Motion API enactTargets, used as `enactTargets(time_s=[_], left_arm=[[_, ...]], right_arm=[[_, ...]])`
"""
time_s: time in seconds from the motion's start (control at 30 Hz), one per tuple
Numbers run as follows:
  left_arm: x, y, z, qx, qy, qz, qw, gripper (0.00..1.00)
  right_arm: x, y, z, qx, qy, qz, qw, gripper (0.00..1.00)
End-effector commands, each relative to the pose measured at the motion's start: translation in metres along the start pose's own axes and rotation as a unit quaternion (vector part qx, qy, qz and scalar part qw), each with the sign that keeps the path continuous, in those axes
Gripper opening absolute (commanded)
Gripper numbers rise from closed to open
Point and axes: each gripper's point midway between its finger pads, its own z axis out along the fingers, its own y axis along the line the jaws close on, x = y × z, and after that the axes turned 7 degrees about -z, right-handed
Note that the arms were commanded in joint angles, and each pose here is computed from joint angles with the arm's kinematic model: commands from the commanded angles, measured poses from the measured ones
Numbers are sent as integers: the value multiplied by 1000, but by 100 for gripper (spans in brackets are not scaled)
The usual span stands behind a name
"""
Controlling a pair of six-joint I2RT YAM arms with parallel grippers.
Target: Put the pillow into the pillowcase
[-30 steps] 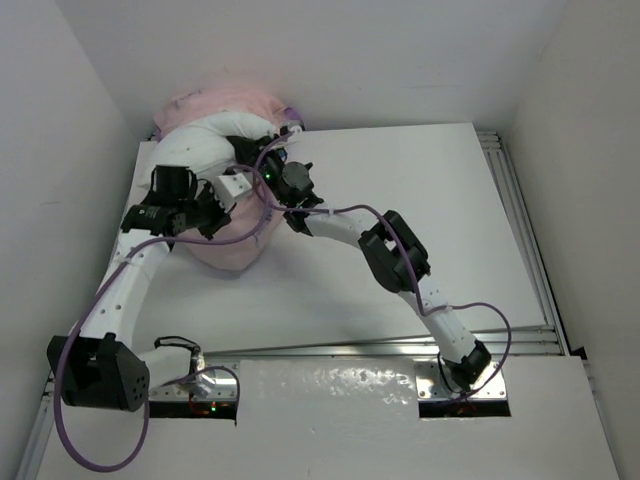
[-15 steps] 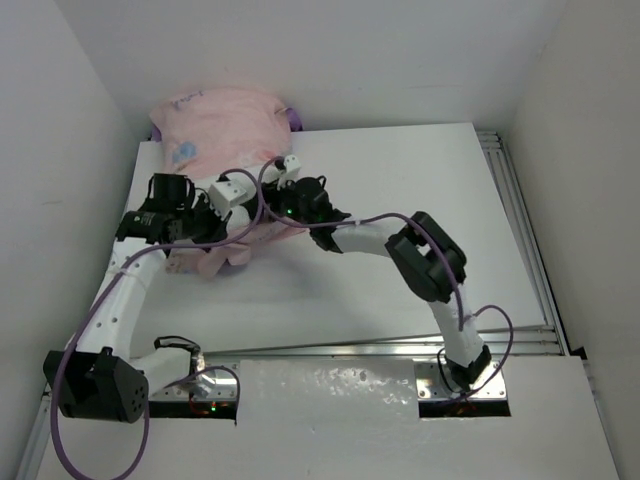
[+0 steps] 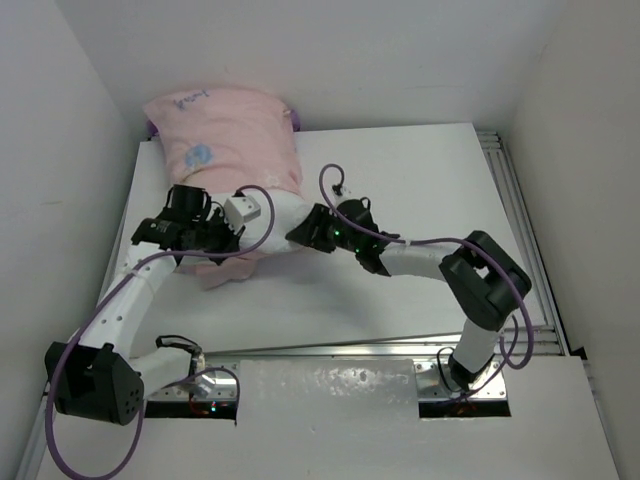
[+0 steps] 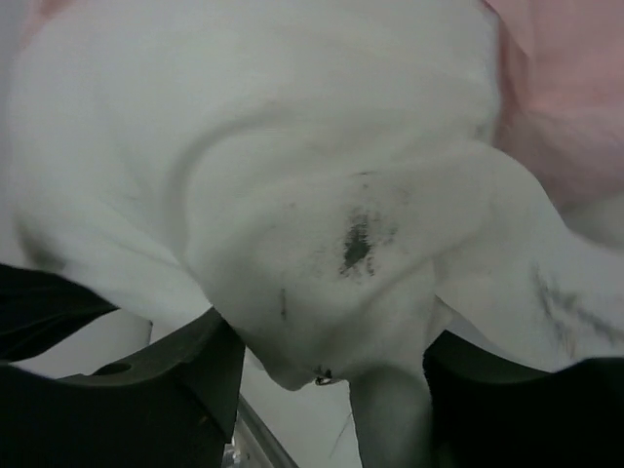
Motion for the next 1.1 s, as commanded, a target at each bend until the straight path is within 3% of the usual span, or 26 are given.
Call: enactTargets(time_s=[0.0, 0.17, 0.2, 0.27, 0.33, 0.47, 0.5, 0.6, 0.63, 0.77, 0.93, 1.03, 1.07], left_arm=[[-20, -8, 2, 13, -37, 33, 999, 0], [-20, -10, 3, 16, -39, 33, 999, 0], [-21, -10, 4, 16, -40, 29, 999, 0], [-21, -10, 6, 18, -41, 23, 999, 0], [-21, -12, 8, 24, -42, 19, 999, 0], [-22, -13, 7, 29, -41, 29, 998, 0], [-23, -12, 6, 28, -41, 30, 998, 0], [-23, -16, 3, 35, -40, 40, 998, 0], [-22, -18, 2, 40, -41, 43, 997, 0], [-18, -31, 1, 74, -38, 62, 995, 0], [-6, -42, -4, 101, -17, 93, 990, 0], [3, -47, -4, 116, -4, 110, 987, 0], [5, -49, -3, 121, -2, 108, 987, 0]], right_arm=[[9, -16, 1, 6, -33, 131, 991, 53], [-9, -11, -16, 9, -71, 68, 995, 66], [-11, -10, -21, 8, -74, 55, 996, 75], [-11, -13, -37, 17, -82, 25, 996, 81], [-6, -9, -46, 4, -75, -2, 997, 98], [8, 21, -55, -74, -37, -49, 995, 99], [17, 18, -58, -78, -27, -46, 996, 96], [31, -10, -62, -41, -40, 19, 998, 70], [19, -1, -61, -64, -69, 49, 994, 63], [0, 28, -18, -141, -70, 56, 986, 69], [-52, 48, 37, -179, -147, 30, 972, 65], [-63, 42, 55, -141, -163, -6, 977, 42], [-64, 41, 59, -132, -163, -16, 978, 16]])
